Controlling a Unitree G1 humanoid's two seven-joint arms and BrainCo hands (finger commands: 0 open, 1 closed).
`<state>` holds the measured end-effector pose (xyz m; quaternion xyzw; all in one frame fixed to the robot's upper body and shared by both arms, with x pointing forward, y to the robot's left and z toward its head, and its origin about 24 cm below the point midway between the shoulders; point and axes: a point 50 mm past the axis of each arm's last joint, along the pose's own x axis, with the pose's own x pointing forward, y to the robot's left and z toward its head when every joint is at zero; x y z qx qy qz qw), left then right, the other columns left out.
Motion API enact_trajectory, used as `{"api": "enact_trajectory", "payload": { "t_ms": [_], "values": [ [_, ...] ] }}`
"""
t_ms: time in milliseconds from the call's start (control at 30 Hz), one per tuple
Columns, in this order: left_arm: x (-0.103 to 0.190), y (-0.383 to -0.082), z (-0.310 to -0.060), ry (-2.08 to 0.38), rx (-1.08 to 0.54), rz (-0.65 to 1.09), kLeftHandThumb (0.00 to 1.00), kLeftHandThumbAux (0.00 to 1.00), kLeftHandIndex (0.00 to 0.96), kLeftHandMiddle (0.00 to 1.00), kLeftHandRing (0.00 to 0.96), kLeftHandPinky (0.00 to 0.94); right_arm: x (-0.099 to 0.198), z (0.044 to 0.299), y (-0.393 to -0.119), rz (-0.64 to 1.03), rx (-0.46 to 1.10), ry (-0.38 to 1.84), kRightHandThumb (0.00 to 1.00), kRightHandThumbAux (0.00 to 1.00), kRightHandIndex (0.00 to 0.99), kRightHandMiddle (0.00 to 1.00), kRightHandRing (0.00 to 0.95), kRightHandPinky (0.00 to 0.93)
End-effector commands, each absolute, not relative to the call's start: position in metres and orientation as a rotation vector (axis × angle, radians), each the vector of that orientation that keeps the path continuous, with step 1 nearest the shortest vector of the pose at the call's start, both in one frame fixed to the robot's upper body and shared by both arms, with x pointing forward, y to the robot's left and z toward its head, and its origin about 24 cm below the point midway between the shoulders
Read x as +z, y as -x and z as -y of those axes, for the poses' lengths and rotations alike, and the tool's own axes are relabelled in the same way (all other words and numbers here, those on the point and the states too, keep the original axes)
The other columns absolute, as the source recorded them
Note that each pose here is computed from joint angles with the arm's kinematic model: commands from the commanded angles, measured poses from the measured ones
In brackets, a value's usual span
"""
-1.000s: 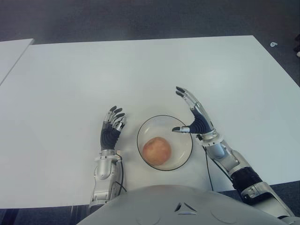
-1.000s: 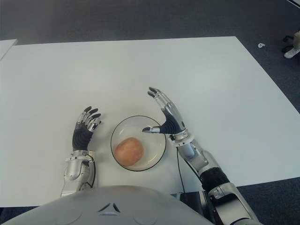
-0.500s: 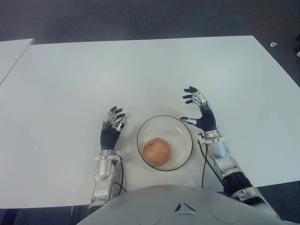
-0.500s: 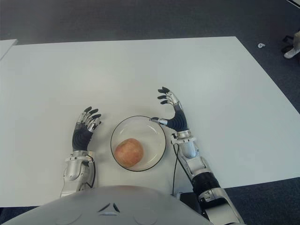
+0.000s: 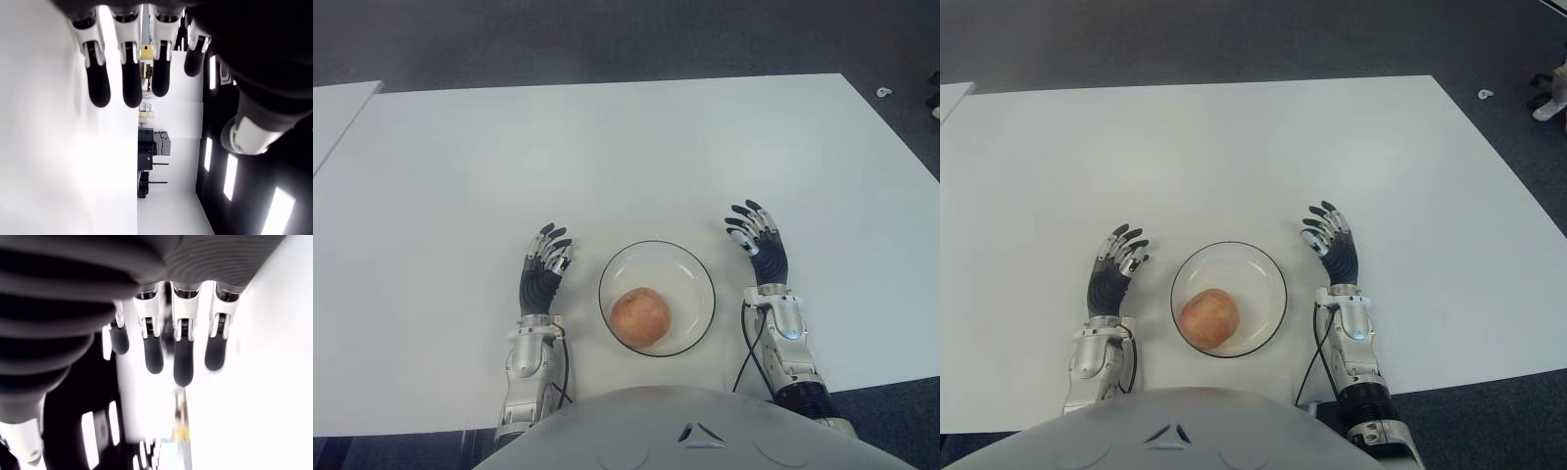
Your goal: Put the apples into the plate.
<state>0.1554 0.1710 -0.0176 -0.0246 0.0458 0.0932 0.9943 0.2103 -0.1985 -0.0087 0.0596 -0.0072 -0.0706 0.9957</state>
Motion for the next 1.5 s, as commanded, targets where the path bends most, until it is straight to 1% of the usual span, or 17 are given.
{"api": "enact_trajectory", "payload": {
  "t_ms": [33, 267, 467, 700, 1200, 1333, 1500],
  "values": [
    [-0.026, -0.150, -0.176, 0.056, 0.192, -0.159, 0.426, 0.598, 0.165, 0.232, 0.311, 0.376, -0.027, 0.197, -0.199, -0.099, -0.201, -0.176, 0.361, 0.623, 0.159, 0.236, 0.249, 0.258],
    [-0.026, -0.152, -0.177, 0.043, 0.198, -0.163, 0.427, 0.605, 0.171, 0.236, 0.316, 0.376, -0.034, 0.191, -0.192, -0.139, -0.213, -0.206, 0.355, 0.614, 0.151, 0.232, 0.236, 0.272],
    [-0.027, -0.153, -0.179, 0.040, 0.204, -0.169, 0.436, 0.605, 0.175, 0.240, 0.316, 0.377, -0.038, 0.186, -0.185, -0.158, -0.212, -0.210, 0.358, 0.609, 0.156, 0.244, 0.244, 0.280],
    [-0.028, -0.153, -0.181, 0.035, 0.207, -0.177, 0.454, 0.612, 0.185, 0.241, 0.311, 0.374, -0.044, 0.186, -0.179, -0.186, -0.222, -0.210, 0.372, 0.608, 0.171, 0.258, 0.256, 0.288],
    [-0.029, -0.155, -0.183, 0.042, 0.205, -0.186, 0.458, 0.614, 0.173, 0.236, 0.311, 0.377, -0.047, 0.185, -0.174, -0.203, -0.243, -0.202, 0.364, 0.605, 0.164, 0.247, 0.252, 0.274],
    [-0.029, -0.155, -0.183, 0.043, 0.204, -0.186, 0.454, 0.612, 0.169, 0.237, 0.310, 0.370, -0.048, 0.185, -0.174, -0.207, -0.245, -0.199, 0.370, 0.612, 0.163, 0.250, 0.256, 0.289],
    [-0.028, -0.155, -0.183, 0.043, 0.205, -0.186, 0.448, 0.609, 0.166, 0.235, 0.308, 0.369, -0.048, 0.185, -0.174, -0.209, -0.248, -0.197, 0.371, 0.613, 0.164, 0.251, 0.259, 0.286]
  ]
}}
